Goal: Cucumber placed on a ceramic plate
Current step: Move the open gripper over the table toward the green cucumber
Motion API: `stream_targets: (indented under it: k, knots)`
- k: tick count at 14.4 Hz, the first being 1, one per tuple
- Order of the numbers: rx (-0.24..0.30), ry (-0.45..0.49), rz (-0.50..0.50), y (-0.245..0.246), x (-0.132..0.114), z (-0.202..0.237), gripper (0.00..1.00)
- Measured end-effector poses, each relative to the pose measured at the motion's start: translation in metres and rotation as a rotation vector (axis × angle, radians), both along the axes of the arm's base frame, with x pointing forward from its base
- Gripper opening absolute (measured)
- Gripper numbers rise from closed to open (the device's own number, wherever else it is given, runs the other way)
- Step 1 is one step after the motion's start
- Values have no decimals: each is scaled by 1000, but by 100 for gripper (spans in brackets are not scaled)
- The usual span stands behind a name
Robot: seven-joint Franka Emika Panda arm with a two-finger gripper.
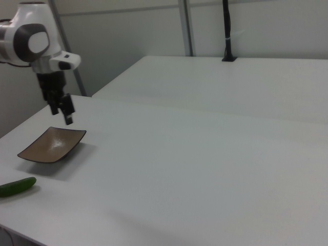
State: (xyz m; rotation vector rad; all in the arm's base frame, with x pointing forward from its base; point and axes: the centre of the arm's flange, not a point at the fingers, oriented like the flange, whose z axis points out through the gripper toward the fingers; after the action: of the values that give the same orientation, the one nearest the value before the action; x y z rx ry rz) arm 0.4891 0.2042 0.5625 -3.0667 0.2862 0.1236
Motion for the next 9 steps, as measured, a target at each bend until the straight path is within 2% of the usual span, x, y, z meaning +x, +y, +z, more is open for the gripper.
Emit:
stream_targets:
  k: [2,3,5,9]
  knots:
    - [2,45,-11,39,-24,-8,100]
    - [-4,76,2,71,-48,-19,100]
    - [16,132,29,106,-80,-34,100]
    - [3,103,35,166,-129,-76,100]
